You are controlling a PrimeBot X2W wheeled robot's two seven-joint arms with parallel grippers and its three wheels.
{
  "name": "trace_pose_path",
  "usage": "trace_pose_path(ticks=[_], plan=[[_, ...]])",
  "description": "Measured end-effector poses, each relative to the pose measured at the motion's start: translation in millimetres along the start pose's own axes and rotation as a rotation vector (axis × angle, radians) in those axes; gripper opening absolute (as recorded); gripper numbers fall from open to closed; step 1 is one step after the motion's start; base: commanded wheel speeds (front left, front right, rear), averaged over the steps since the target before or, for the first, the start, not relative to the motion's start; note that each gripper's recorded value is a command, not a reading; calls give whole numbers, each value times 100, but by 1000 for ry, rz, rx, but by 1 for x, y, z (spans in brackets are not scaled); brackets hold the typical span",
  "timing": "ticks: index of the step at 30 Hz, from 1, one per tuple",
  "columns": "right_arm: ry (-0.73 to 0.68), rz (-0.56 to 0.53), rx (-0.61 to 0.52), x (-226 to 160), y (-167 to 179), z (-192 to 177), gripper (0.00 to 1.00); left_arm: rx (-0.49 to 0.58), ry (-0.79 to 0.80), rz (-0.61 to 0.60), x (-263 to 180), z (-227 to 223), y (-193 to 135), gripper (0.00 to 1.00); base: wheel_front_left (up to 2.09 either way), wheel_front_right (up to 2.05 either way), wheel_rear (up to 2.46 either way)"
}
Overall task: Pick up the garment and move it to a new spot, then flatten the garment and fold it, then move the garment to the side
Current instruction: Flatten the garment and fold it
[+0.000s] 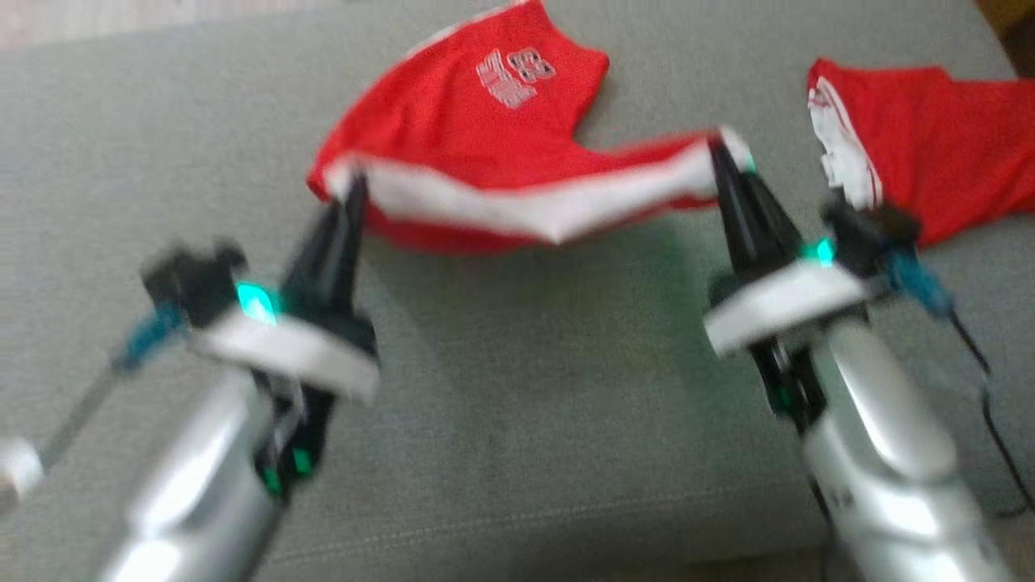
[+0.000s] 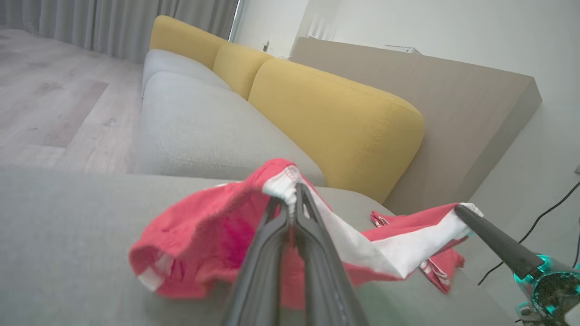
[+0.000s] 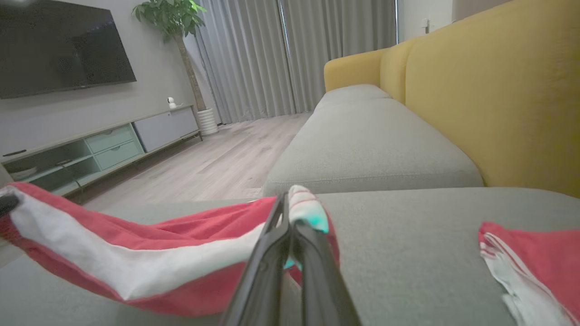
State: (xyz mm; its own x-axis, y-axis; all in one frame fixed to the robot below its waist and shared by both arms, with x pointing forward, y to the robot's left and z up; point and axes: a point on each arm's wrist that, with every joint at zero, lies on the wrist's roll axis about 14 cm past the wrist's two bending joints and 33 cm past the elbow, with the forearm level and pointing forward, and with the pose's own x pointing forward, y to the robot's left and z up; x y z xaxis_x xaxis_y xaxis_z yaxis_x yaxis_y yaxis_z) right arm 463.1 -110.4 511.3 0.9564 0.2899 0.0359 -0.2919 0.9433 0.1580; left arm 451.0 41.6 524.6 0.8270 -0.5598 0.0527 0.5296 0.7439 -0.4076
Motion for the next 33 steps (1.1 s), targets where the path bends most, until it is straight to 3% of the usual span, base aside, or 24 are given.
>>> trace_pose_path(ticks=[13, 18, 24, 33], plan=[[-18, -98, 48, -111, 8, 17, 0, -157, 0, 113, -106, -31, -54, 0, 0, 0, 0], [34, -105, 10, -127, 11, 19, 0, -208, -7, 142, -123, -34, -63, 0, 0, 0, 0], [103, -37, -66, -97, 19, 14, 0, -296, 27, 242, -127, -52, -49, 0, 0, 0, 0], [224, 99, -154, 14, 19, -6, 0, -399, -1, 389, -90, -57, 3, 0, 0, 0, 0]])
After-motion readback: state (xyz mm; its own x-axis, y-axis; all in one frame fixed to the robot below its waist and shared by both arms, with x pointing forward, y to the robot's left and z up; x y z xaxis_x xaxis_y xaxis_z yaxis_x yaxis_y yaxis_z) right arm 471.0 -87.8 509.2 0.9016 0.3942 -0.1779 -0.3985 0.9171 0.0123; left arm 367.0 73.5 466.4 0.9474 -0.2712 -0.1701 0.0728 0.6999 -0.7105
